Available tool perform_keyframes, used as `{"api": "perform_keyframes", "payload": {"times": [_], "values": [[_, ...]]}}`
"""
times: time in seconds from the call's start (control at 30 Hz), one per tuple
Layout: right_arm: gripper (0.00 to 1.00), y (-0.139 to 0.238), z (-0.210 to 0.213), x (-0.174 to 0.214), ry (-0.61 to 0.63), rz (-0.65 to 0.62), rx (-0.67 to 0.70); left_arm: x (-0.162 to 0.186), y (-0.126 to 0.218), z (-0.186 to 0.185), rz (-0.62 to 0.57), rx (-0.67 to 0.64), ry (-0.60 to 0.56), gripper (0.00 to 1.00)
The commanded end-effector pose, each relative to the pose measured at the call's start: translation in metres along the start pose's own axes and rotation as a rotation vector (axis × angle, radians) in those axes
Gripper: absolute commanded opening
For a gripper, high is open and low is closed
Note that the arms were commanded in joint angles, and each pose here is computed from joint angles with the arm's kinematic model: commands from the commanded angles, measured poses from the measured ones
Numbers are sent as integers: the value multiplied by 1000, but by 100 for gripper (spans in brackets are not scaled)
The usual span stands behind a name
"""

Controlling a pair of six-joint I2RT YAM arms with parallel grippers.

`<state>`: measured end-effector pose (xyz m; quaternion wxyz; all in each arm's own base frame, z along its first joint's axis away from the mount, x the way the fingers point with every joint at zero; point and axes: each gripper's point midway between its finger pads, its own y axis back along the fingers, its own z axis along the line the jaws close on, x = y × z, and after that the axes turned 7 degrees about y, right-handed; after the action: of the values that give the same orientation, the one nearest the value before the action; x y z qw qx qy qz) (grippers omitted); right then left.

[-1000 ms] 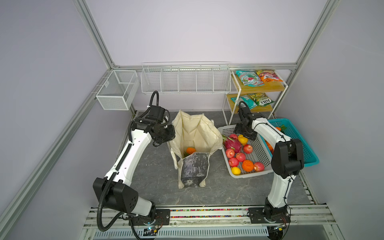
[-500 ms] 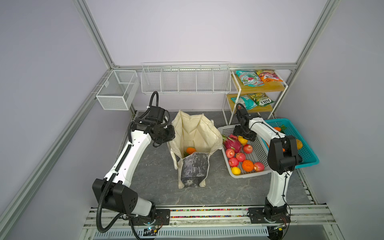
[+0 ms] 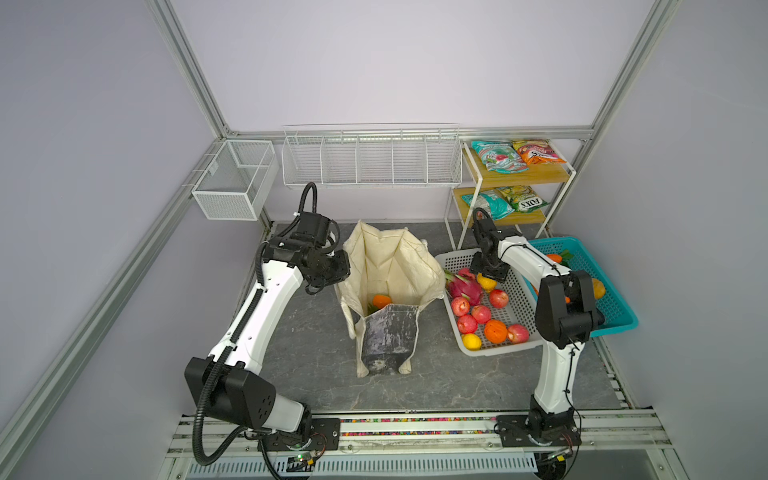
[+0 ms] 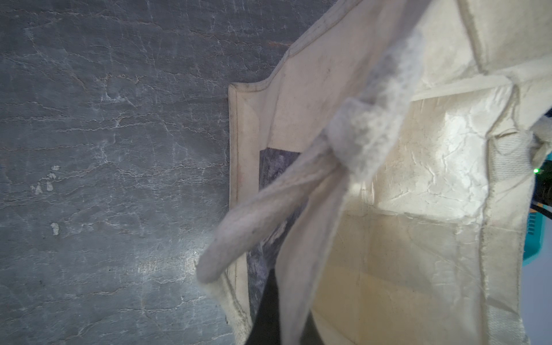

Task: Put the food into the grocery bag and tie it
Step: 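Lower the right gripper and grasp the yellow mango in the basket, then carry the yellow mango over the bag and lower it inside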

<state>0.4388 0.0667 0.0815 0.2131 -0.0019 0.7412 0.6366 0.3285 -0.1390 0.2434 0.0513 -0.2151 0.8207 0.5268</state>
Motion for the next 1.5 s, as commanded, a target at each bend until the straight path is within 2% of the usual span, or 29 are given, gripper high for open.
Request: {"api": "perform_keyframes", "payload": {"times": [0.0,0.1,0.27,0.43,0.57,0.77,0.93,1.1,1.23,1.47], "values": [[62,-3,-2,5,-11,20,-16,-4,5,-2,-26,3,-8,0],[59,8,-3,3,-21,8,-37,-2,5,-1,-22,2,-9,0],[58,49,-4,-6,-36,-34,-91,-1,7,-1,-25,3,-14,0],[59,112,-5,-8,5,-80,-192,1,4,-2,-16,13,-11,0],[59,174,6,-9,54,-162,-334,2,2,-1,-8,13,-15,0],[56,289,50,-1,191,-395,-600,1,1,-2,-2,17,-21,0],[57,351,110,31,359,-462,-774,-1,1,-6,2,24,-31,0],[58,365,174,67,498,-411,-879,-5,3,-10,6,27,-48,0],[58,347,222,102,587,-286,-936,-7,3,-12,5,34,-49,0],[59,300,270,152,684,-87,-956,-10,6,-12,-14,23,-50,0]]}}
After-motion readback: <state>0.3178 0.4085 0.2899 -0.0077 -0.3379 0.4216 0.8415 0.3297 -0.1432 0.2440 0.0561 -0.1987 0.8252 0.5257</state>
